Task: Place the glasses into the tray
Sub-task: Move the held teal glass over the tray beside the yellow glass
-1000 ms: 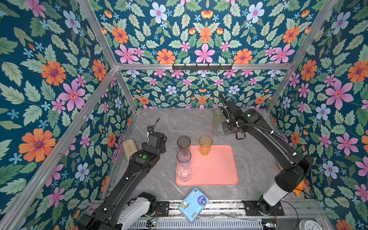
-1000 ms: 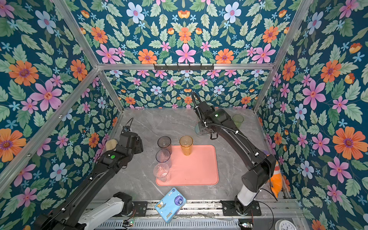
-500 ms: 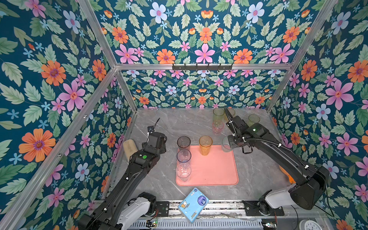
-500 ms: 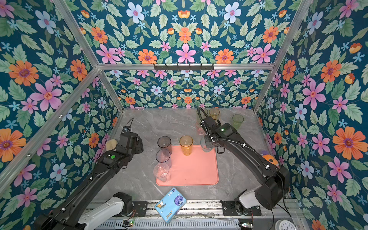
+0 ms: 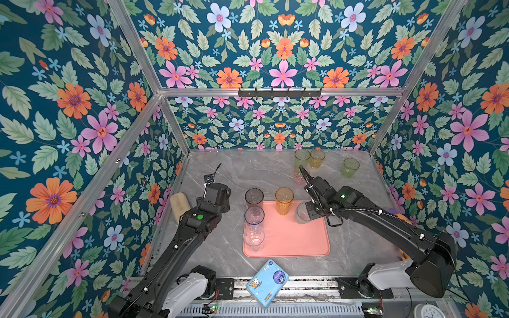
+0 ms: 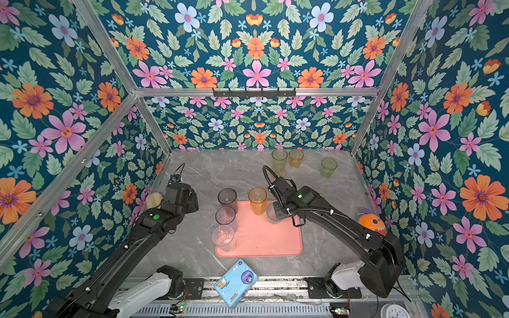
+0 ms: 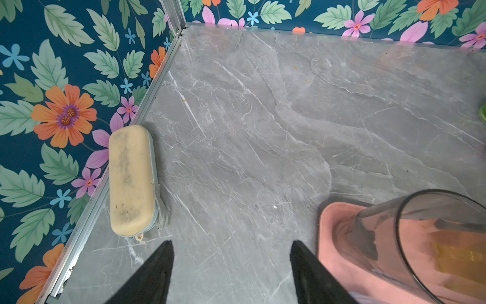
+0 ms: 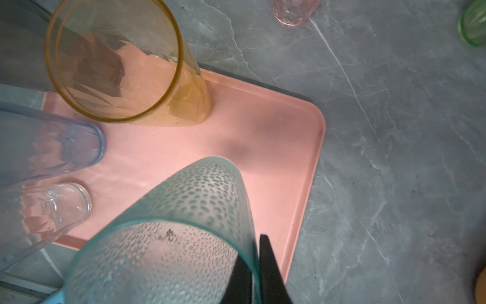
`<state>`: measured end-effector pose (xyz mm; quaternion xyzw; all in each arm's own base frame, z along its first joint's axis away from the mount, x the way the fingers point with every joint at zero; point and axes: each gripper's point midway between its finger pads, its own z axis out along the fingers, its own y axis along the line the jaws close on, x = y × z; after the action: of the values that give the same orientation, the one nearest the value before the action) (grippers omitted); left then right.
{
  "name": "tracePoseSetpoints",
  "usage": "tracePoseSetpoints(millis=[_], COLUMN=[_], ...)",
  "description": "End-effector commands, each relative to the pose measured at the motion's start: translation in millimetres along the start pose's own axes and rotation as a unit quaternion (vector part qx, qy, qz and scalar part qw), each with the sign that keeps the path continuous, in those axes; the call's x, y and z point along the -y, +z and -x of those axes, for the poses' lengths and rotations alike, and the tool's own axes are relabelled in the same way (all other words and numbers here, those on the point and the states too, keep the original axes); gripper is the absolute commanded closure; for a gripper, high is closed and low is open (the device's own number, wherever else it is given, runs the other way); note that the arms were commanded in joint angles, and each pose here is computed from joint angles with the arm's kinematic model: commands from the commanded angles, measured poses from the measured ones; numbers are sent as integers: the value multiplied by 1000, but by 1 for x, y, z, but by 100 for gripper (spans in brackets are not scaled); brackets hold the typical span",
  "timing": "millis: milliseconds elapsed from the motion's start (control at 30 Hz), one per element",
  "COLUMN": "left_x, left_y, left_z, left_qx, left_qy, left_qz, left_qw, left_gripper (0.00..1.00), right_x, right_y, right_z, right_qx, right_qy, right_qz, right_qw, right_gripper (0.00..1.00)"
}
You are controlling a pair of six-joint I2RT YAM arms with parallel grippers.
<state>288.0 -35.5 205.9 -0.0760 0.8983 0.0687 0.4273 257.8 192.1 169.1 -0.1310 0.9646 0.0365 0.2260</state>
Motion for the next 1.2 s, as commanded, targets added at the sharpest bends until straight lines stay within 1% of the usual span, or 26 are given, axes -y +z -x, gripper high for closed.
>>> tracePoseSetpoints(millis=[0, 333, 733, 1167], left_x=[-1, -1, 0, -1], left_y=[0, 0, 0, -2], left_z=[2, 1, 2, 2], left_qx=[3, 3, 3, 5], left_qy=[-6, -5, -5, -7], left_qz=[2, 1, 0, -1], left_qw=[1000, 1000, 1000, 1000], left_gripper=[27, 27, 27, 27], right_x=[-18, -38, -55, -61], right_y=[6, 26, 42, 51], right_z=[2, -4, -11, -9], right_qx=[8, -6, -43, -48], right_qy=[26, 66, 40, 36], right_qz=[37, 71, 46, 47], right_qw=[999, 995, 997, 997], right_gripper=[100, 100, 100, 100])
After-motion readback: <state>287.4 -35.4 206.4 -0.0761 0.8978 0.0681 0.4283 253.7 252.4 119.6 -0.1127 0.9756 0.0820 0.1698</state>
